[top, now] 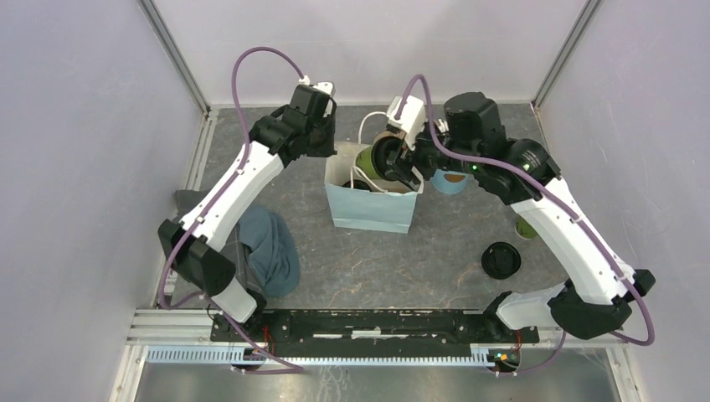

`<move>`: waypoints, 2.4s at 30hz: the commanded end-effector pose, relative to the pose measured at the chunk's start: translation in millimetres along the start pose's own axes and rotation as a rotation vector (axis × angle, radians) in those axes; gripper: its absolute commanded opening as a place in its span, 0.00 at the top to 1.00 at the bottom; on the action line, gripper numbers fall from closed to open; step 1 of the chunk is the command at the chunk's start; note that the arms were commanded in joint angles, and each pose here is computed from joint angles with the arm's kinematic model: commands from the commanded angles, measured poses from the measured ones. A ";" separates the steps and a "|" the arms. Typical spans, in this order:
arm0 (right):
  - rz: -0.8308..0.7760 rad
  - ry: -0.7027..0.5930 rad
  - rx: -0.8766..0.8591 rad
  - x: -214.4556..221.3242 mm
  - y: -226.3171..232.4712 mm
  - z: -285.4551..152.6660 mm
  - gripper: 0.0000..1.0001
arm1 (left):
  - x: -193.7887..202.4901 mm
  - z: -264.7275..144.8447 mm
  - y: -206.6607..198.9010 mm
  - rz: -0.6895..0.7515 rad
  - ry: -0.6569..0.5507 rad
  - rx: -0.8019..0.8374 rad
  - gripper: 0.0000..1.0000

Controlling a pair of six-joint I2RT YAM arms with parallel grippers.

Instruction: Pack the takeout coffee

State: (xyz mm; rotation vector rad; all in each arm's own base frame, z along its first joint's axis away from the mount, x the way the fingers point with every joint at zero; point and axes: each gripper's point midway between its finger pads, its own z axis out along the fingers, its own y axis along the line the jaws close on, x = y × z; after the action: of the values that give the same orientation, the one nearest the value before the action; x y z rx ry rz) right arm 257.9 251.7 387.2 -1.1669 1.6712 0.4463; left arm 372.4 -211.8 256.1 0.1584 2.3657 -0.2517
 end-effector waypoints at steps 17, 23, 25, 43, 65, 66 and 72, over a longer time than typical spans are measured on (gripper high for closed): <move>-0.336 0.270 0.025 30.5 52.3 44.7 0.70 | 1.2 -66.8 3.1 0.019 -0.372 0.176 0.98; -0.362 0.286 0.024 41.4 75.2 55.3 0.70 | 10.1 -74.3 7.7 -0.010 -0.401 0.182 0.98; -0.369 0.290 0.032 49.4 77.8 58.7 0.72 | 11.0 -77.5 8.9 -0.017 -0.421 0.186 0.98; -0.357 0.338 0.090 88.2 78.1 70.0 0.74 | 22.3 -98.6 20.5 -0.067 -0.465 0.165 0.98; -0.389 0.393 0.039 72.3 84.2 47.5 0.76 | 30.7 -91.0 14.1 -0.071 -0.434 0.172 0.98; -0.393 0.402 0.037 75.3 84.9 48.1 0.76 | 31.0 -90.6 14.0 -0.070 -0.433 0.171 0.98; -0.438 0.466 0.045 93.4 84.0 59.7 0.76 | 31.8 -88.7 13.3 -0.068 -0.433 0.169 0.98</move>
State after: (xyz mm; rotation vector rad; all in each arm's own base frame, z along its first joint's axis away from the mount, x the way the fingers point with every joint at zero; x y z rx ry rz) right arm 208.3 289.8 265.0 -1.6207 1.7347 -0.0820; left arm 286.6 -172.2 278.1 0.1402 1.9845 -0.4279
